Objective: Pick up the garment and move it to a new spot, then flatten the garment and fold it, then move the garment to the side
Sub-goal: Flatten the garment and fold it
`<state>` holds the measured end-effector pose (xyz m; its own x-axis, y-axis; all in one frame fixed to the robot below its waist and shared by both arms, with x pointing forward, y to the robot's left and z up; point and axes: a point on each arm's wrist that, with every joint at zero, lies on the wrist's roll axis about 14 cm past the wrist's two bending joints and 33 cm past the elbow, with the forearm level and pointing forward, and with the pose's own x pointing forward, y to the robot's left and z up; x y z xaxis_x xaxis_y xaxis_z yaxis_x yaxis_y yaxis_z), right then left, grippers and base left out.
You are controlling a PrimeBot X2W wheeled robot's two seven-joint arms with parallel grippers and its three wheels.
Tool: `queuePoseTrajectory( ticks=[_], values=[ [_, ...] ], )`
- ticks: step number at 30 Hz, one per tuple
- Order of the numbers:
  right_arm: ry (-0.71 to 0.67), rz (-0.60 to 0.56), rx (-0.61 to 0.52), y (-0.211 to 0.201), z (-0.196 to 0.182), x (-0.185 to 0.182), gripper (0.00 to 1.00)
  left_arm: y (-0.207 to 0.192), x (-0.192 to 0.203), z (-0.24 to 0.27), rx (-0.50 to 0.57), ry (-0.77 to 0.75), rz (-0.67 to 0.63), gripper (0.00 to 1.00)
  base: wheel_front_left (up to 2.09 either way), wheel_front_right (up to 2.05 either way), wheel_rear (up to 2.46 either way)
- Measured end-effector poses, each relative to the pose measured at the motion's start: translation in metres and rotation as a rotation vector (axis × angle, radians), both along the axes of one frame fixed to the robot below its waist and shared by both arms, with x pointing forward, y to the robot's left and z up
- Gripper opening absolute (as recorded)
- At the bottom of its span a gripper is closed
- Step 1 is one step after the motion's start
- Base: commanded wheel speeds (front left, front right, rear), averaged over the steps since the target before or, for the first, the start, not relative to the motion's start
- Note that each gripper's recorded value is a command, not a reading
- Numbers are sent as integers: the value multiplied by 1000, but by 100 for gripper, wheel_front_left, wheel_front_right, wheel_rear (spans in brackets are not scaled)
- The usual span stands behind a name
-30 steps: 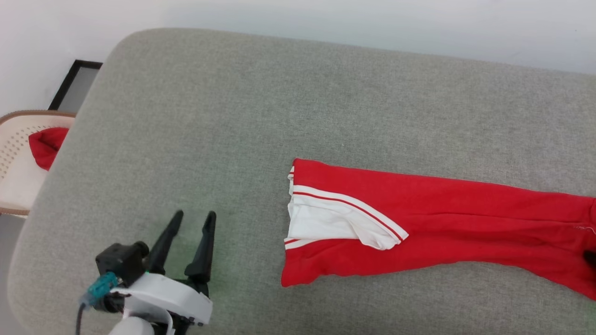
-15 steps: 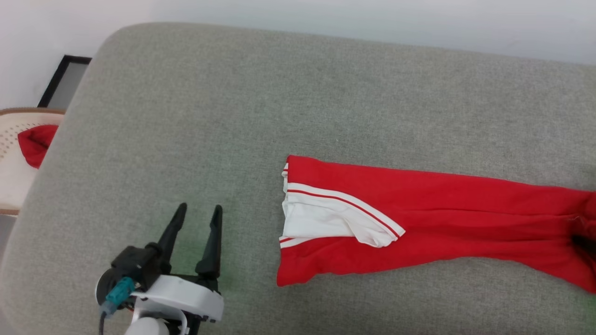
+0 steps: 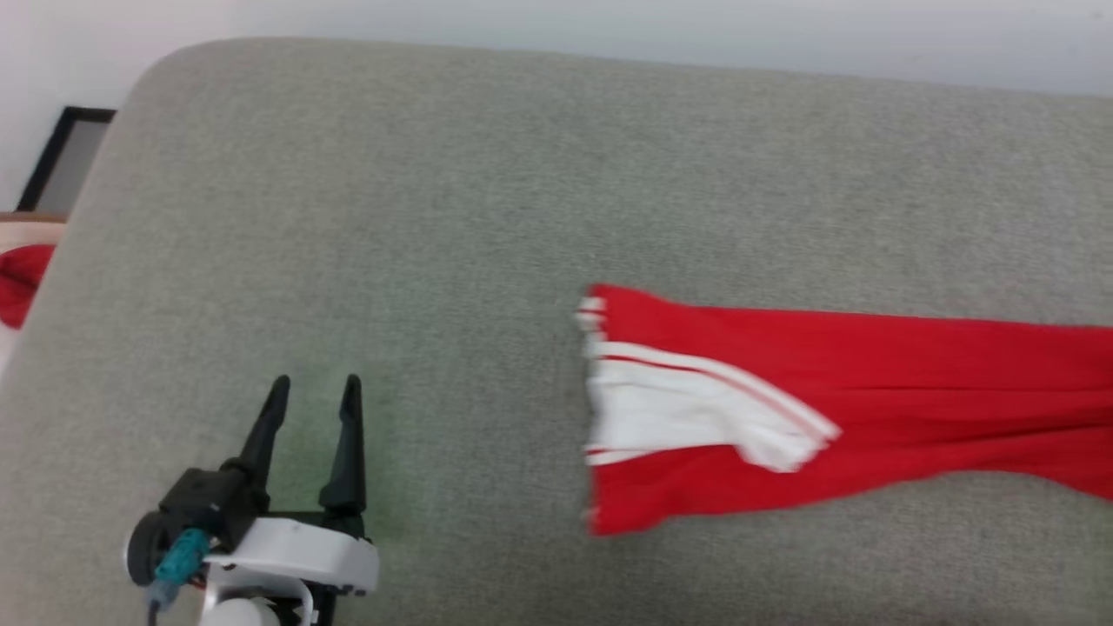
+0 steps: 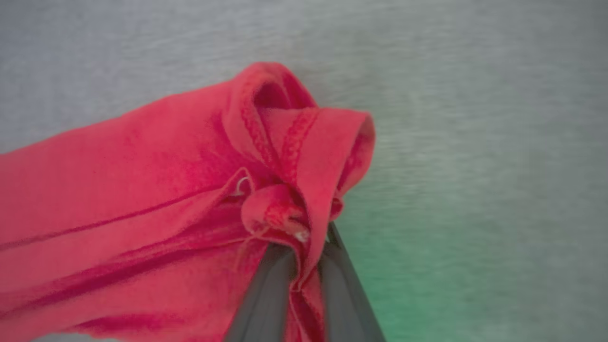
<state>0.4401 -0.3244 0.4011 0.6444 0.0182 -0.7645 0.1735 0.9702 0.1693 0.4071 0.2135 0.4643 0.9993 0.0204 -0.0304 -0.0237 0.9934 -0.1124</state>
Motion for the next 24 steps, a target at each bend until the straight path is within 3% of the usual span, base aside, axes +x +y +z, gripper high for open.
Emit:
queuePoseTrajectory(
  ticks=[7,10,17,24],
  values=[
    [-76,-224,-200,-111,38,-27,0,-4,7,6,4,-27,-2,100,0,0,0],
    [-80,-257,-211,-121,40,-35,0,-8,8,5,3,-27,-11,100,0,0,0],
    [-122,-85,-167,-62,40,-21,0,-15,6,8,-6,-34,-22,100,0,0,0],
    [-199,226,-58,51,55,-12,0,-13,-1,10,-22,-36,-11,100,0,0,0]
  ],
)
